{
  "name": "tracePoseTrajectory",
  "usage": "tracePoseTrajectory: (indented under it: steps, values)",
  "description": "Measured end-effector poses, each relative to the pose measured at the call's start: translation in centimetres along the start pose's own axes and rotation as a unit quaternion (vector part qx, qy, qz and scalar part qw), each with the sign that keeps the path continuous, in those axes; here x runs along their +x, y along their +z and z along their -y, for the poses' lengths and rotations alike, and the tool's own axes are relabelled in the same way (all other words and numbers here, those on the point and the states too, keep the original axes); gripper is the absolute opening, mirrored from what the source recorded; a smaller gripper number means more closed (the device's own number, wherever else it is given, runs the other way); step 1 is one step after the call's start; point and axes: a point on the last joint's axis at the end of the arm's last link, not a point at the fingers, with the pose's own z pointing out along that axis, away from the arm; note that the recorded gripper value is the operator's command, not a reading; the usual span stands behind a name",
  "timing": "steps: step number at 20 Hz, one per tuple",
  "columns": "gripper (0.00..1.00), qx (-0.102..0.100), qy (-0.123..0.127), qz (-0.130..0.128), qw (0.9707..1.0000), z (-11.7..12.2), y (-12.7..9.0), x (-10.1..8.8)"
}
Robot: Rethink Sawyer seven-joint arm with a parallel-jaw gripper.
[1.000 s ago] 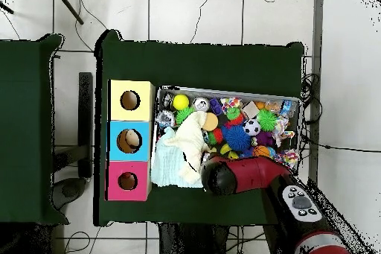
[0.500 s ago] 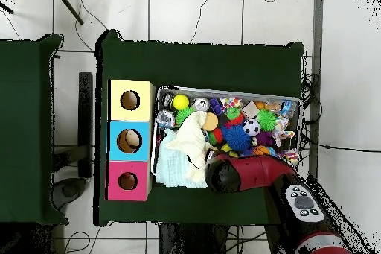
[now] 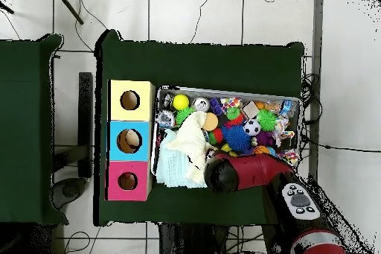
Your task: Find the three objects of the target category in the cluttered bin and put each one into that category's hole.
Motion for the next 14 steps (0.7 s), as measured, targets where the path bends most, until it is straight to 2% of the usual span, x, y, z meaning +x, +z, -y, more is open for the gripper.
tracePoseTrajectory:
  steps: [7,14]
  values:
    - [1.00,0.010,0.004,0.005,0.9999,-0.3,-0.9,-0.3]
    - [1.00,0.028,0.001,0.015,0.9995,-1.1,-2.9,-0.4]
